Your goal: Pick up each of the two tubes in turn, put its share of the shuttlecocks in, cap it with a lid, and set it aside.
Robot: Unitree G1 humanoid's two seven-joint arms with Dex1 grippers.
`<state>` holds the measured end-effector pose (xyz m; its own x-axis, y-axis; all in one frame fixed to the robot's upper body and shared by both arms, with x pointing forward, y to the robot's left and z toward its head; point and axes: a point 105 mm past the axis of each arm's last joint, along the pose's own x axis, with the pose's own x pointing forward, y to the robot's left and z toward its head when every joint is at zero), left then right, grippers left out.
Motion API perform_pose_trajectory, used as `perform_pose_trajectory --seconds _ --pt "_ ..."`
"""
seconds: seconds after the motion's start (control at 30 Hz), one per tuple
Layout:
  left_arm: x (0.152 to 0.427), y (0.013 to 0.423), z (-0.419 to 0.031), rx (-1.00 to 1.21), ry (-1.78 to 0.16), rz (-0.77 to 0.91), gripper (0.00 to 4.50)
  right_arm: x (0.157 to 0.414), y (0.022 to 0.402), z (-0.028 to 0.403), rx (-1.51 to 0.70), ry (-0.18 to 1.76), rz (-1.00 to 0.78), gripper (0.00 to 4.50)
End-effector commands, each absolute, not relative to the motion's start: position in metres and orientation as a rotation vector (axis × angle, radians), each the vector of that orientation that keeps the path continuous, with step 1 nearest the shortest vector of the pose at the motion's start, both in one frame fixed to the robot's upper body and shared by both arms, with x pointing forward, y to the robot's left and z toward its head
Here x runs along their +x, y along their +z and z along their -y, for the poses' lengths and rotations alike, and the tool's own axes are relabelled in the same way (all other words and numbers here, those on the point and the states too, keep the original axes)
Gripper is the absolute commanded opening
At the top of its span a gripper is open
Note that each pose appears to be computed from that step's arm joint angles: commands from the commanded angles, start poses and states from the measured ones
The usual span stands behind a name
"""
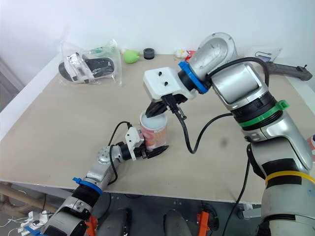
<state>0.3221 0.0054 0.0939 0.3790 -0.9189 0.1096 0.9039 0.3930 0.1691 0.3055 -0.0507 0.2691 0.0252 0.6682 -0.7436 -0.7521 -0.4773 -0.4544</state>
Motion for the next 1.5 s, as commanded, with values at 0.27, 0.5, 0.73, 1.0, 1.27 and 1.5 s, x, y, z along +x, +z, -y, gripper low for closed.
perform_pose_trajectory --seconds 0.27,0.5,0.73,1.0,1.27,1.5 --pt "0.324 0.074 -0.010 0.082 -1.142 0.113 3.16 0.307 0.234 0.054 -1.212 1.731 -0.210 0.04" --pt "0.324 0.075 -0.010 0.083 -1.143 0.116 3.16 0.307 0.214 0.061 -1.202 1.753 -0.287 0.04" --pt "0.325 0.074 -0.011 0.082 -1.139 0.115 3.16 0.321 0.231 0.075 -1.188 1.657 -0.282 0.04" --pt "0.325 0.075 -0.009 0.083 -1.147 0.118 3.16 0.330 0.221 0.098 -1.234 1.591 -0.370 0.04" --pt "0.325 0.075 -0.009 0.084 -1.151 0.120 3.16 0.327 0.222 0.095 -1.203 1.607 -0.342 0.04" --pt "0.325 0.077 -0.013 0.048 -1.127 0.119 3.16 0.310 0.296 0.098 -0.924 1.517 0.000 0.04"
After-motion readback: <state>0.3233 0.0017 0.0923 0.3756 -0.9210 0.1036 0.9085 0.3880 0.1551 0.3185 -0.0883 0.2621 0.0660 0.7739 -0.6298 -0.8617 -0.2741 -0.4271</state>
